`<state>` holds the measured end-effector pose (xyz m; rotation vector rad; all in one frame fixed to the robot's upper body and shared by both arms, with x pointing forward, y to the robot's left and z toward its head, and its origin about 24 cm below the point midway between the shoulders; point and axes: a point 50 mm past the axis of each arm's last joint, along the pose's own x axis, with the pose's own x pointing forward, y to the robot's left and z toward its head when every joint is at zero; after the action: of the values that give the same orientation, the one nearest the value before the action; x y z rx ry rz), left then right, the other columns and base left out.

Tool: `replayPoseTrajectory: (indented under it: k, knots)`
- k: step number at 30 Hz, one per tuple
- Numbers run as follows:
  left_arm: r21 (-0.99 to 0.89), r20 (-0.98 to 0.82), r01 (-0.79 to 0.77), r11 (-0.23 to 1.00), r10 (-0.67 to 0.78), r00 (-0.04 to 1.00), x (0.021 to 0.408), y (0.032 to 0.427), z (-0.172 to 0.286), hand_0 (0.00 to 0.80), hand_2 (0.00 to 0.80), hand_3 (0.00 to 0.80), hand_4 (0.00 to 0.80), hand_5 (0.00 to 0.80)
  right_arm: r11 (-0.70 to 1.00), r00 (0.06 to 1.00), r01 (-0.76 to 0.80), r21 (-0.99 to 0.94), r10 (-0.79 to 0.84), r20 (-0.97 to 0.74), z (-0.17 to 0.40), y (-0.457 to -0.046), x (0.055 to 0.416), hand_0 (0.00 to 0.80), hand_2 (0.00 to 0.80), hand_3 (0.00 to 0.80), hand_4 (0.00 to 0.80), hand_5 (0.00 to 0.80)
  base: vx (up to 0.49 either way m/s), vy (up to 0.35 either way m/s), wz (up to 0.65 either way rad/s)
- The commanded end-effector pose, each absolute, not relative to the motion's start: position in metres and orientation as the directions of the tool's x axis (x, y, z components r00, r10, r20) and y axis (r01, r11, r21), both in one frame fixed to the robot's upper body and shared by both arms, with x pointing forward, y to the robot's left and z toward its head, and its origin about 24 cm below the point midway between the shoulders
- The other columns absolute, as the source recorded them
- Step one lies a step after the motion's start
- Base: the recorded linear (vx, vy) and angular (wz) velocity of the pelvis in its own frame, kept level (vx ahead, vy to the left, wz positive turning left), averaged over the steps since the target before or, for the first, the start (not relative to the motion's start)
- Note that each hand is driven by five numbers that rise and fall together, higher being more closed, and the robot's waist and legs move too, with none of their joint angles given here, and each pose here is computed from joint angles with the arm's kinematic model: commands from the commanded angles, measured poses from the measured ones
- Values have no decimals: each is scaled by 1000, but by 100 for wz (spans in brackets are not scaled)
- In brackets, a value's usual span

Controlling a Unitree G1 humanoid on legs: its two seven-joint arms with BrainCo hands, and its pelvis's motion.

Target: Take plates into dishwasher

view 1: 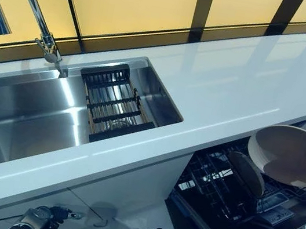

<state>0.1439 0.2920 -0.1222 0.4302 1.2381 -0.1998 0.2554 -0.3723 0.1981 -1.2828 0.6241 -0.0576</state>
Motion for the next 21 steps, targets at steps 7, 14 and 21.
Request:
replayPoseTrajectory:
  k: [7, 14, 21]
  knots:
    - [298, -906, 307, 904, 167, 390, 170, 321, -98, 0, 0, 0, 0, 0, 357, 775, -386, -851, -376, -509, 187, -366, 247, 800, 800, 800, 800, 800, 0, 0, 0]
    - [293, -906, 308, 905, 160, 391, 168, 324, -97, 0, 0, 0, 0, 0, 336, 735, -425, -841, -413, -537, 175, -369, 242, 800, 800, 800, 800, 800, 0, 0, 0]
    - [293, -907, 317, 902, 157, 391, 168, 322, -99, 0, 0, 0, 0, 0, 354, 660, -377, -856, -545, -517, 165, -395, 236, 800, 800, 800, 800, 800, 0, 0, 0]
